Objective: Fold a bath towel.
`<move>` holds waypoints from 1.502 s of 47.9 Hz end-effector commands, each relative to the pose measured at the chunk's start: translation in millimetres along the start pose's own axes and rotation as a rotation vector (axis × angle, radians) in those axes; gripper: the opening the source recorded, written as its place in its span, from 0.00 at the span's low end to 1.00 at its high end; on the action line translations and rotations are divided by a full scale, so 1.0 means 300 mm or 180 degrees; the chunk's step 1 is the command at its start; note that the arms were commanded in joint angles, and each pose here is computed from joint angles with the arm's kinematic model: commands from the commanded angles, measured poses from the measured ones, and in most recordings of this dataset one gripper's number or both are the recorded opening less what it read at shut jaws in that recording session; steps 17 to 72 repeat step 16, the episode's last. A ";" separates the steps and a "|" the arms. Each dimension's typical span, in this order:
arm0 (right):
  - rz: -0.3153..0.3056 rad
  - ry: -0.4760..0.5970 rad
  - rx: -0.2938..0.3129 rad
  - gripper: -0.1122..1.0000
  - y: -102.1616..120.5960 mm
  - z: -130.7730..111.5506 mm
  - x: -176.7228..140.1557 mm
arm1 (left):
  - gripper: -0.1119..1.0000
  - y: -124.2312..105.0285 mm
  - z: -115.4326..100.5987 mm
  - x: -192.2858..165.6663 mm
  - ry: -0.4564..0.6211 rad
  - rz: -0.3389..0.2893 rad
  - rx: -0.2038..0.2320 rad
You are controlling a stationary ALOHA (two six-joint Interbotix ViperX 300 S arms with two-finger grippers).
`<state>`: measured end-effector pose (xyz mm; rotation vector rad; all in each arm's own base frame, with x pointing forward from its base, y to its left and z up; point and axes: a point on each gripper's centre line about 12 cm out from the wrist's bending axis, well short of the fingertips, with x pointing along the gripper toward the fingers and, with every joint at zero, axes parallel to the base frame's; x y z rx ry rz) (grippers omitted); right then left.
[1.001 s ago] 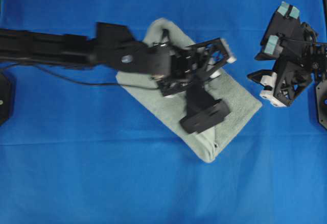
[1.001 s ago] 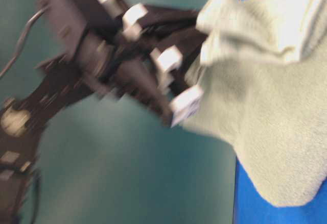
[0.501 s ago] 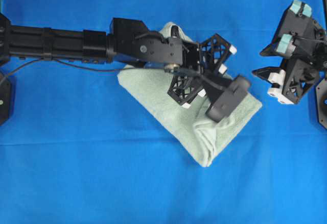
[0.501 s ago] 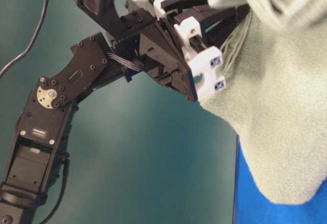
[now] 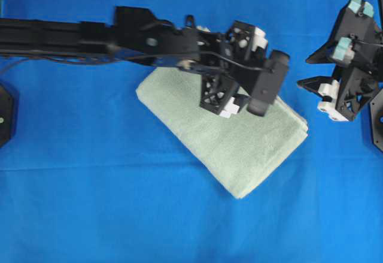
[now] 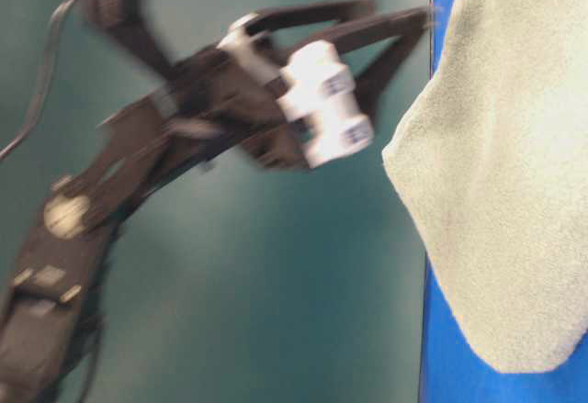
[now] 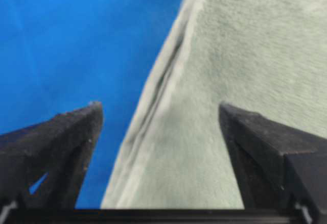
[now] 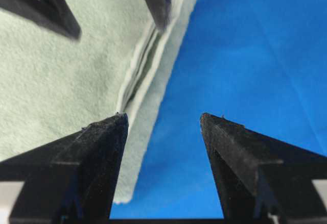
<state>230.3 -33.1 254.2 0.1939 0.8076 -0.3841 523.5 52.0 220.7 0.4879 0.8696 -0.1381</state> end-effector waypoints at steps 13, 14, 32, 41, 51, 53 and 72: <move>0.0160 -0.0635 -0.0169 0.65 0.008 0.090 -0.078 | 0.87 -0.015 0.033 -0.413 -0.0848 0.0312 -0.0746; 0.0159 -0.0663 -0.0181 0.65 0.006 0.093 -0.083 | 0.87 -0.021 0.025 -0.430 -0.0901 0.0327 -0.0762; 0.0172 -0.0738 -0.0194 0.65 0.004 0.099 -0.096 | 0.87 -0.034 0.015 -0.468 -0.1021 0.0356 -0.0805; 0.0172 -0.0738 -0.0194 0.65 0.004 0.099 -0.096 | 0.87 -0.034 0.015 -0.468 -0.1021 0.0356 -0.0805; 0.0172 -0.0738 -0.0194 0.65 0.004 0.099 -0.096 | 0.87 -0.034 0.015 -0.468 -0.1021 0.0356 -0.0805; 0.0172 -0.0738 -0.0194 0.65 0.004 0.099 -0.096 | 0.87 -0.034 0.015 -0.468 -0.1021 0.0356 -0.0805; 0.0172 -0.0738 -0.0194 0.65 0.004 0.099 -0.096 | 0.87 -0.034 0.015 -0.468 -0.1021 0.0356 -0.0805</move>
